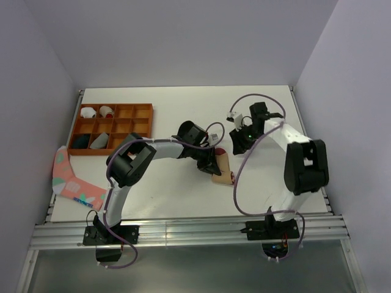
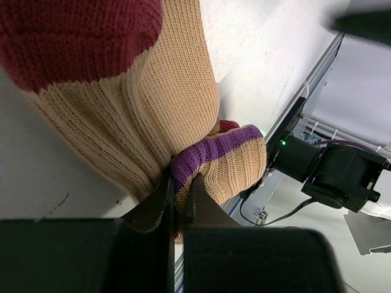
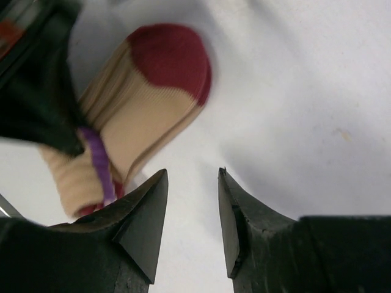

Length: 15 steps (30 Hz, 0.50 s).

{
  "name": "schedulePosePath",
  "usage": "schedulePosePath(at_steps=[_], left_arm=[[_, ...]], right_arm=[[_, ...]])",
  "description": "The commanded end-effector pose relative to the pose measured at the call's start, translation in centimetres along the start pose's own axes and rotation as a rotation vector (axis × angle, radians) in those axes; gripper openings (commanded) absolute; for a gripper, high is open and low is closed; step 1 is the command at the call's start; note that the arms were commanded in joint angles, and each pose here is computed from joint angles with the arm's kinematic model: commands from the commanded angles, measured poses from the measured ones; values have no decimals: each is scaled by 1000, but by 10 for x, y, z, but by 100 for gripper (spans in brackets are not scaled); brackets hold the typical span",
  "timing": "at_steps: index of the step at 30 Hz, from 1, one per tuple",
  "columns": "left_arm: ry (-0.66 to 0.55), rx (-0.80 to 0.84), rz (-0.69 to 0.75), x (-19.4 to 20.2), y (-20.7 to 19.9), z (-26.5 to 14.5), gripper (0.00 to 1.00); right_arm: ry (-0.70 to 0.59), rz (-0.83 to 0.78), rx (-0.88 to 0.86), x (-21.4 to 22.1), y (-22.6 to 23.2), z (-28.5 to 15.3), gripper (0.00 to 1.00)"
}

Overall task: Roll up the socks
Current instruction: Roll the sock at the center of the board.

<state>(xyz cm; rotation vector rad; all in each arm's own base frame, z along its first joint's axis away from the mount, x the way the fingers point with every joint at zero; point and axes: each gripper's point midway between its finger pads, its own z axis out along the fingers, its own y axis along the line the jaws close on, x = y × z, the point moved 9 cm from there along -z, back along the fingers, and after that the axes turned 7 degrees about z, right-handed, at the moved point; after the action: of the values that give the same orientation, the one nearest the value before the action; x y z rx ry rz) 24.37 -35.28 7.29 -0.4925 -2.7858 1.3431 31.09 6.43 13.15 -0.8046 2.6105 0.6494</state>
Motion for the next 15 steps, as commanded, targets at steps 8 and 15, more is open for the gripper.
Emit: schedulePosePath(at_steps=[8,15], left_arm=[[276,-489,-163,80,113,23,0],[288,-484,-152,81,116,25,0]], right_arm=[[-80,-541,-141,57,44,-37,56],[-98,-700,-113,74,57,-25,64]])
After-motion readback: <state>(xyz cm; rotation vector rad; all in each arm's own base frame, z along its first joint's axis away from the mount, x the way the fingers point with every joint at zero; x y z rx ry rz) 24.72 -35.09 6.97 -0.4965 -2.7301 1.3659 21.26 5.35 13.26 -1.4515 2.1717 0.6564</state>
